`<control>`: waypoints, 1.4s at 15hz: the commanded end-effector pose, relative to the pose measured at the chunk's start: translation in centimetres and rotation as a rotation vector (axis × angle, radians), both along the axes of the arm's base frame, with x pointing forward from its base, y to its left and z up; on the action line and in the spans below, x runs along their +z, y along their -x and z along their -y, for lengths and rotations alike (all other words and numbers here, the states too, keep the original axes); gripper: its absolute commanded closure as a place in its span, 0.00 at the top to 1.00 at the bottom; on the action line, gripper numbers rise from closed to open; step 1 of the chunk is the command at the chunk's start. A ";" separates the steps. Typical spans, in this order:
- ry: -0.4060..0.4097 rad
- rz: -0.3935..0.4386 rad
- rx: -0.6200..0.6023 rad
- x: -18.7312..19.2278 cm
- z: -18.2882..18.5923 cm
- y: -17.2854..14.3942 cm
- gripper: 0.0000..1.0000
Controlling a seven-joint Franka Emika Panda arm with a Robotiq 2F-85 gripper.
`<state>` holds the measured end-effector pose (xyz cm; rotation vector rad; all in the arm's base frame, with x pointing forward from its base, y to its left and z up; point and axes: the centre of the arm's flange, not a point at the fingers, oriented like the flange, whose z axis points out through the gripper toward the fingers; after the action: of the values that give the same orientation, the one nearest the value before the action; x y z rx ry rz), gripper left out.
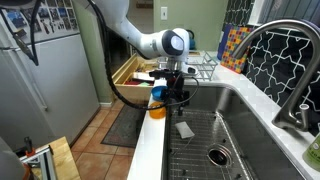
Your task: Turn the orange bowl upside down on the kitchen counter
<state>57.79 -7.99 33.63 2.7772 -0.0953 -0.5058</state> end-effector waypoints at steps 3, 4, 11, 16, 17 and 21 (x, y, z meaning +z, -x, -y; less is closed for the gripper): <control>0.056 0.092 -0.077 -0.9 0.8 1.1 1.00; 0.066 0.105 -0.080 -0.7 0.9 1.1 1.00; 0.038 0.132 -0.058 3.0 2.6 2.0 1.00; -0.004 0.203 -0.006 7.6 3.0 2.9 1.00; -0.051 0.226 -0.048 8.7 2.5 3.0 1.00; -0.188 0.326 -0.212 12.0 -0.5 4.1 1.00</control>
<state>55.92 -9.47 43.89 2.9463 -0.3064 -0.1816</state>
